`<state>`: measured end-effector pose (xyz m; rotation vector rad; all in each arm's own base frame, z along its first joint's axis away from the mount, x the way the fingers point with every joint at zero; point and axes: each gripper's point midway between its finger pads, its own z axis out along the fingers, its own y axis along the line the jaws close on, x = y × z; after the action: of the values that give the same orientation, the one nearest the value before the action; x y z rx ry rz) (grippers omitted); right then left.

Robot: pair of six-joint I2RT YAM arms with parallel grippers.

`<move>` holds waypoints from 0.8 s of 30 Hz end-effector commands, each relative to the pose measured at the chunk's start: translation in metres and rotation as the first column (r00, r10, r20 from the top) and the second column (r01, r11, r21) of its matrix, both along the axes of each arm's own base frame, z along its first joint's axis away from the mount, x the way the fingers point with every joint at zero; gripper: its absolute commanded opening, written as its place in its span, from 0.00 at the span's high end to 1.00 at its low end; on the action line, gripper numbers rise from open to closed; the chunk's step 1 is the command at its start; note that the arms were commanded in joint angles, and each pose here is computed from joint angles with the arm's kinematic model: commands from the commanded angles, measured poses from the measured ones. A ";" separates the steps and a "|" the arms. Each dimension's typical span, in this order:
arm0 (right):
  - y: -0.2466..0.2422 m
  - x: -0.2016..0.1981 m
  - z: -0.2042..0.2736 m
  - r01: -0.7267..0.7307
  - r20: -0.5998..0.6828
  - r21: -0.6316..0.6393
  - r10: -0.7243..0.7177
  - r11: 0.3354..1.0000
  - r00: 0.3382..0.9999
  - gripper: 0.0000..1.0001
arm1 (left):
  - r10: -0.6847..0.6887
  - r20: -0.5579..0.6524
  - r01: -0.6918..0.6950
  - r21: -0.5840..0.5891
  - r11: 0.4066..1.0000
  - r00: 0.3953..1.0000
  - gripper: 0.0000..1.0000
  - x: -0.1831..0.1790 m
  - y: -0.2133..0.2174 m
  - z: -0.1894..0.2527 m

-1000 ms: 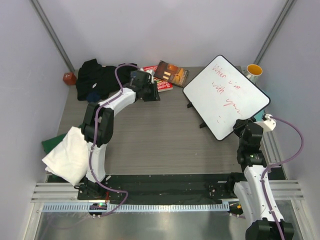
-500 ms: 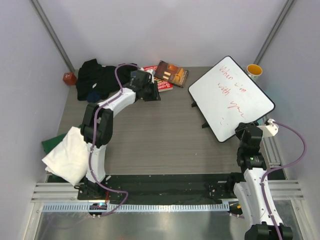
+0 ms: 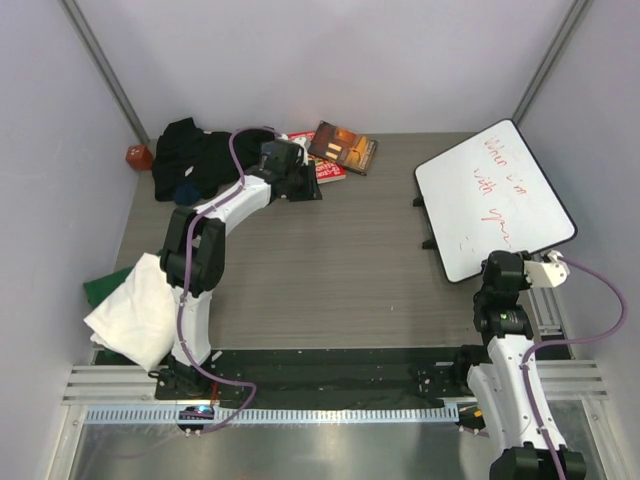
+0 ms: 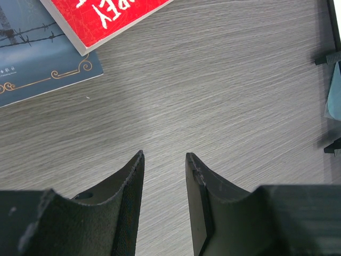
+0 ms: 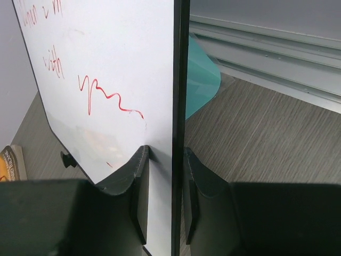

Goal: Fold and stack the t-shirts

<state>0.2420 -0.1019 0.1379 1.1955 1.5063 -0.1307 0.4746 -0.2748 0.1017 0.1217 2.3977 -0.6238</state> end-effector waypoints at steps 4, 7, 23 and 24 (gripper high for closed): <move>-0.036 -0.043 -0.025 0.196 -0.210 -0.136 -0.222 0.971 0.952 0.99 | -0.030 0.056 0.031 -0.012 0.999 0.998 0.62 -0.001 -0.003 0.024; -0.039 -0.046 -0.025 0.218 -0.210 -0.147 -0.245 0.965 0.946 0.99 | -0.029 0.056 0.030 -0.014 0.999 0.998 0.62 0.000 -0.003 0.025; -0.043 -0.052 -0.025 0.267 -0.201 -0.145 -0.293 0.953 0.935 0.99 | -0.036 0.058 0.036 -0.010 0.999 0.998 0.62 -0.001 -0.003 0.024; -0.042 -0.052 -0.025 0.261 -0.200 -0.141 -0.286 0.955 0.937 0.99 | -0.035 0.058 0.035 -0.009 0.999 0.998 0.62 -0.001 -0.002 0.024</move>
<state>0.1960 -0.1370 0.1056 1.3152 1.5385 -0.5071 0.4747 -0.2742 0.1013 0.1476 2.3934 -0.6141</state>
